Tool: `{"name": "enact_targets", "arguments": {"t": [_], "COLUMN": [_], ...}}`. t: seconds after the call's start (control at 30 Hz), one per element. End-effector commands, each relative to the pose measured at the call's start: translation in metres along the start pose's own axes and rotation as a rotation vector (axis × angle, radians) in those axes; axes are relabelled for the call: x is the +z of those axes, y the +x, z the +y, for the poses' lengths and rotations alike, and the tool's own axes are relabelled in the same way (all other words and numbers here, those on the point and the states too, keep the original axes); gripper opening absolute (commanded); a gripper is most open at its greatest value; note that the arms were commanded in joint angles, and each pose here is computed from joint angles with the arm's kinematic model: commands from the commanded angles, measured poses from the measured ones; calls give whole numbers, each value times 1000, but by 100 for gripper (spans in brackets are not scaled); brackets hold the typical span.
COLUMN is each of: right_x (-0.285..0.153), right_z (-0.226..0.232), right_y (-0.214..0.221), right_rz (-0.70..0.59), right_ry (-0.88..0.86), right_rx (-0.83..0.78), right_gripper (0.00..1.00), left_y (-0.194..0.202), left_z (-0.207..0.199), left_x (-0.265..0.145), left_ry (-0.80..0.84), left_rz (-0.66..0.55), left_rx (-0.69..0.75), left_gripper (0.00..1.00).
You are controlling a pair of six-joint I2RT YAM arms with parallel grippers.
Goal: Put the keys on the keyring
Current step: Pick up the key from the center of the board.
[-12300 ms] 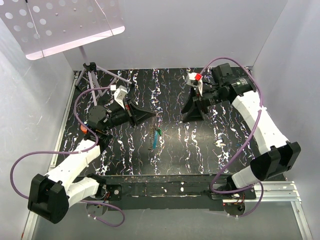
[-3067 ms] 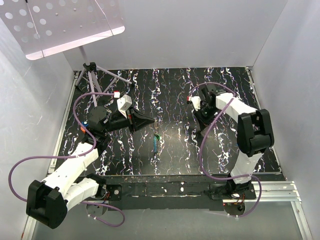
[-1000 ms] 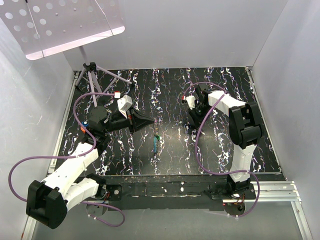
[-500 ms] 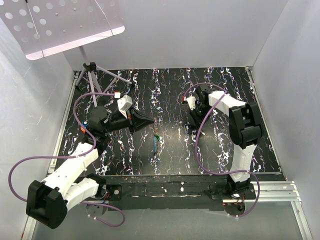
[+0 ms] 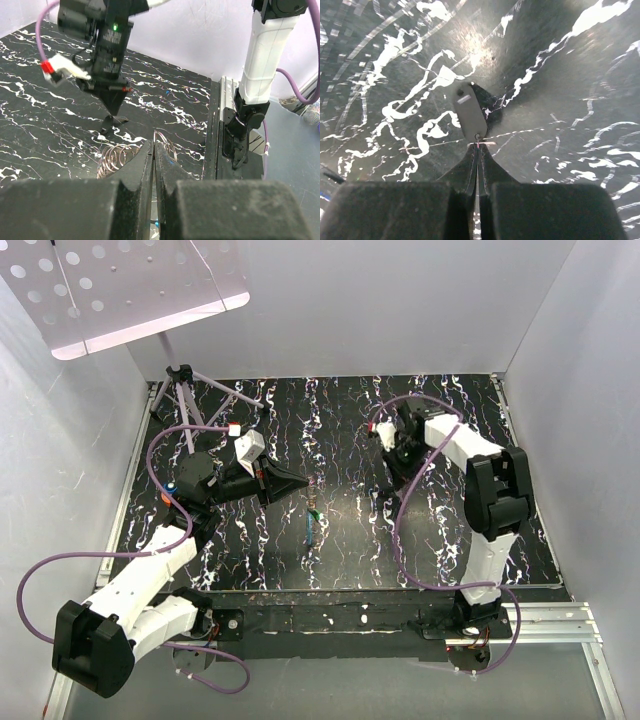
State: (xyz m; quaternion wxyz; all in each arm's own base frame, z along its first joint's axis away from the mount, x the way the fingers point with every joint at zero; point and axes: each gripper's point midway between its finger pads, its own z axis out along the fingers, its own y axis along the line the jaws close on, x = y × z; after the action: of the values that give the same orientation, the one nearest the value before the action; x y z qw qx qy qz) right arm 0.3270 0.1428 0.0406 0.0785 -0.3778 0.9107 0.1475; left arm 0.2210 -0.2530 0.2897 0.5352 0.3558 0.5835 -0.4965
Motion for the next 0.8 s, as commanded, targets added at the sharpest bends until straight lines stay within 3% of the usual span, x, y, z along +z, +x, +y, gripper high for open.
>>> {"name": "enact_targets", "arguments": {"t": [0.0,0.23,0.47,0.6,0.77], "right_x": [-86,-191,-286,-312,-309], "right_z": [14,77,150,193,239], "right_y": [-50,-84,-106,-101,-81], "right_rz": [-224,-451,-846,-1008,-1073], "right_ry": [-30,-189,-207,-218,-248], "right_rx": [-169,-560,-927,-1090,-1246], "right_gripper": [1,1,1,1,1], "left_y": [-25,-65,-86,-87,-84], "left_z": [-8,-21,-38,-46,-57], "left_x": [-3,-5,-11,-16,-21], "left_ry": [5,41,89,108,142], "left_rz": [-68,-148,-198,-219,-256], "left_rx": [94,307,500,567,633], "left_gripper": [0,0,0,0,0]}}
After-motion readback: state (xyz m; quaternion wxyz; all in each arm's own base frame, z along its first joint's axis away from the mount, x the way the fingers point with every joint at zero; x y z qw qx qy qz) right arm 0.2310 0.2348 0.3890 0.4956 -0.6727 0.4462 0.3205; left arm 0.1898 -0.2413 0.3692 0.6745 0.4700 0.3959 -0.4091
